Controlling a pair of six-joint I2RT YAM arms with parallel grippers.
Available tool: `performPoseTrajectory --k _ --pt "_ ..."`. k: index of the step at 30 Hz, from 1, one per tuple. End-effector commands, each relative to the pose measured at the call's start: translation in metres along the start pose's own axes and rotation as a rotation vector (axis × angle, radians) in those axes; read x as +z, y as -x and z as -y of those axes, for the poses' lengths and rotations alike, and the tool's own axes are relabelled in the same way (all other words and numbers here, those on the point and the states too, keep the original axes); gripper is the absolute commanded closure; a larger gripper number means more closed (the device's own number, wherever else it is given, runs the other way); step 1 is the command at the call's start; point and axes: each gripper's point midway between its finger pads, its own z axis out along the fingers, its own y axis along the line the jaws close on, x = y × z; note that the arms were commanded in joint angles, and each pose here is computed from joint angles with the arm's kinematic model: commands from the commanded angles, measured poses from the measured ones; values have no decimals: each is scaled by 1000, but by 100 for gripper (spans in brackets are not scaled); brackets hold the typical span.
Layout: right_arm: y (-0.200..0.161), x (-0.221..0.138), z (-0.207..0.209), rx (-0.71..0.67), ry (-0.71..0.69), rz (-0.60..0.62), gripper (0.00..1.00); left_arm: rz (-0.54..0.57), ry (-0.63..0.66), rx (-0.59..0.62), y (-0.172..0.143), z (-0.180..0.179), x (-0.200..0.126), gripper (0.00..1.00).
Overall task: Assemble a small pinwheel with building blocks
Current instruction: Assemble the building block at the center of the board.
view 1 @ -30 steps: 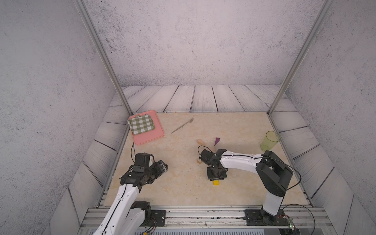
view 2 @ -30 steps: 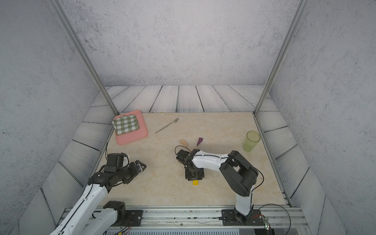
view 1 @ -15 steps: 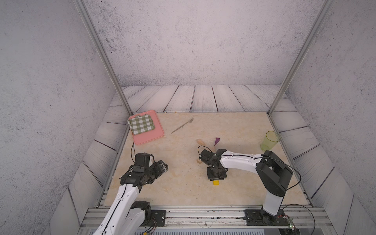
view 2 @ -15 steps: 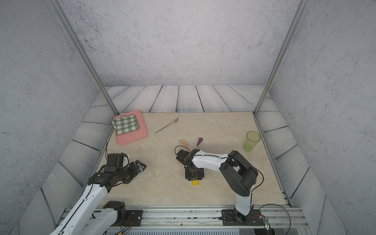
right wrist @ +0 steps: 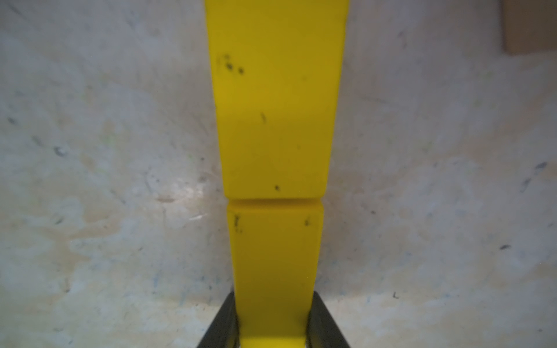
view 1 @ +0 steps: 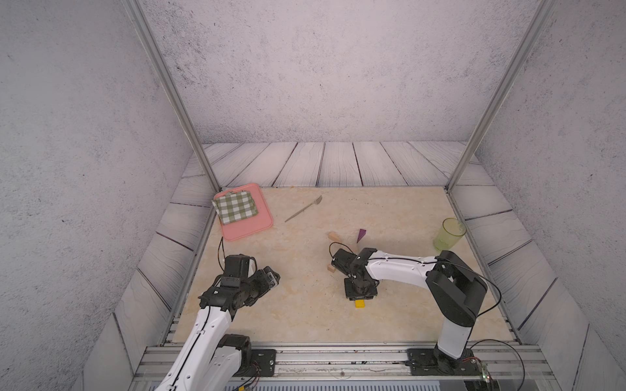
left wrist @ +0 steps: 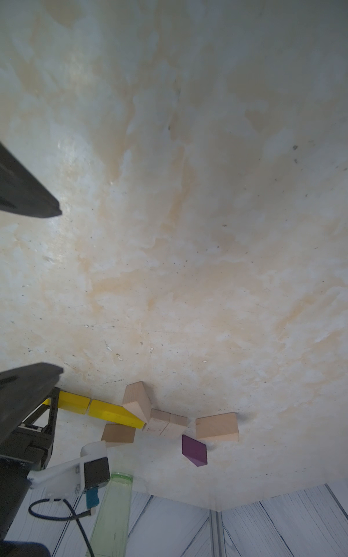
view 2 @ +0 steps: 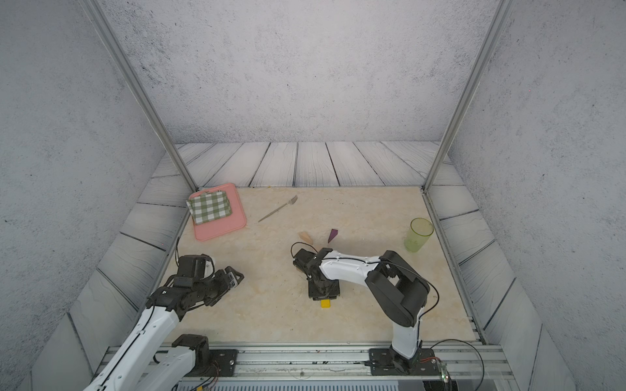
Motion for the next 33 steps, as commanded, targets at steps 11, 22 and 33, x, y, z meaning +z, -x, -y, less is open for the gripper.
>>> performPoseTrajectory --k 11,22,33 --pt "11 2 1 2 -23 37 63 1 12 -11 -1 -5 1 17" --pt "11 2 -1 -1 -13 40 63 2 11 -11 -1 -5 1 17" --pt "10 4 0 6 -23 33 62 1 9 -10 -1 -5 1 17"
